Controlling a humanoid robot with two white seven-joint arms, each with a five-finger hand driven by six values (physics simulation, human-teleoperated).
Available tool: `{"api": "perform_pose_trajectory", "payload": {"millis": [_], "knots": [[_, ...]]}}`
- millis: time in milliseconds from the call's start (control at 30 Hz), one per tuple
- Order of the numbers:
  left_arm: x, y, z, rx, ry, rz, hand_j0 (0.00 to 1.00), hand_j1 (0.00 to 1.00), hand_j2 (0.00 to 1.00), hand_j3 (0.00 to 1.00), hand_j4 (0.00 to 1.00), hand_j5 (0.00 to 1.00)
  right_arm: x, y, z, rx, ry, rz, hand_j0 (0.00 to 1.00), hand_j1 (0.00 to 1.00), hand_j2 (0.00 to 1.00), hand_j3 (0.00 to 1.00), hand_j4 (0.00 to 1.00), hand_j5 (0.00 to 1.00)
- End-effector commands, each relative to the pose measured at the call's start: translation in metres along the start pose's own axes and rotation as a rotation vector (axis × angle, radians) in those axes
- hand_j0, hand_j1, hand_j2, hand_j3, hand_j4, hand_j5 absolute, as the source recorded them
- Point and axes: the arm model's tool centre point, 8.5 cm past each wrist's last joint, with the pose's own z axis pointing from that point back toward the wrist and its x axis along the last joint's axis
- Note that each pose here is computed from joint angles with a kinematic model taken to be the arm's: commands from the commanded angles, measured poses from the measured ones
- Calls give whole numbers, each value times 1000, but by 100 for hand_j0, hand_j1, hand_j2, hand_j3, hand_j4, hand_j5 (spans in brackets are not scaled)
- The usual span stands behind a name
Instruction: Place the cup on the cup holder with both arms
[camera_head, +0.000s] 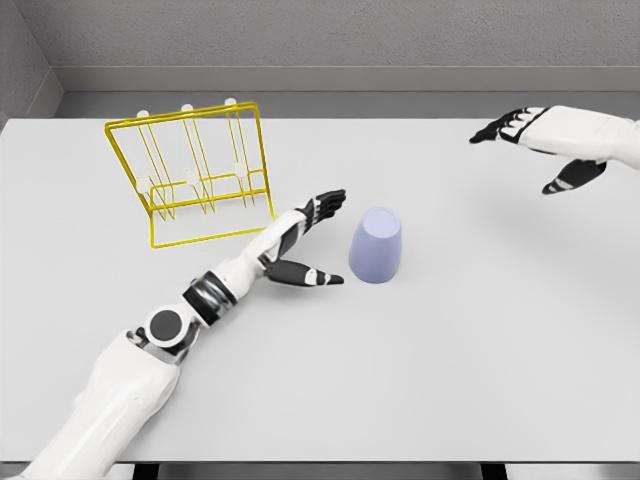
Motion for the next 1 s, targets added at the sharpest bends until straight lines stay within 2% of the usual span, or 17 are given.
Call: {"api": "perform_pose_trajectory", "payload": {"millis": [0, 67, 267, 333, 567, 967], "knots": [[0, -8, -6, -3, -9, 21, 100, 100, 100, 100, 100, 100, -1, -4, 2, -15, 4, -5, 100, 100, 100, 100, 100, 100], [-4, -14, -11, -7, 2, 22, 100, 100, 100, 100, 100, 100, -3, -3, 4, -13, 10, -5, 100, 100, 100, 100, 100, 100], [-8, -5, -14, 9, 18, 19, 100, 100, 100, 100, 100, 100, -7, -5, 4, -27, 22, -15, 100, 100, 100, 100, 100, 100], [-7, -10, -16, -2, 13, 21, 100, 100, 100, 100, 100, 100, -8, 1, 5, -31, 25, -31, 100, 100, 100, 100, 100, 100], [-6, -22, -26, -9, 0, 45, 100, 100, 100, 100, 100, 100, -10, 1, 7, -31, 31, -33, 100, 100, 100, 100, 100, 100], [-6, -25, -38, -17, 5, 39, 100, 100, 100, 100, 100, 100, -11, 3, 10, -31, 38, -37, 100, 100, 100, 100, 100, 100]]}}
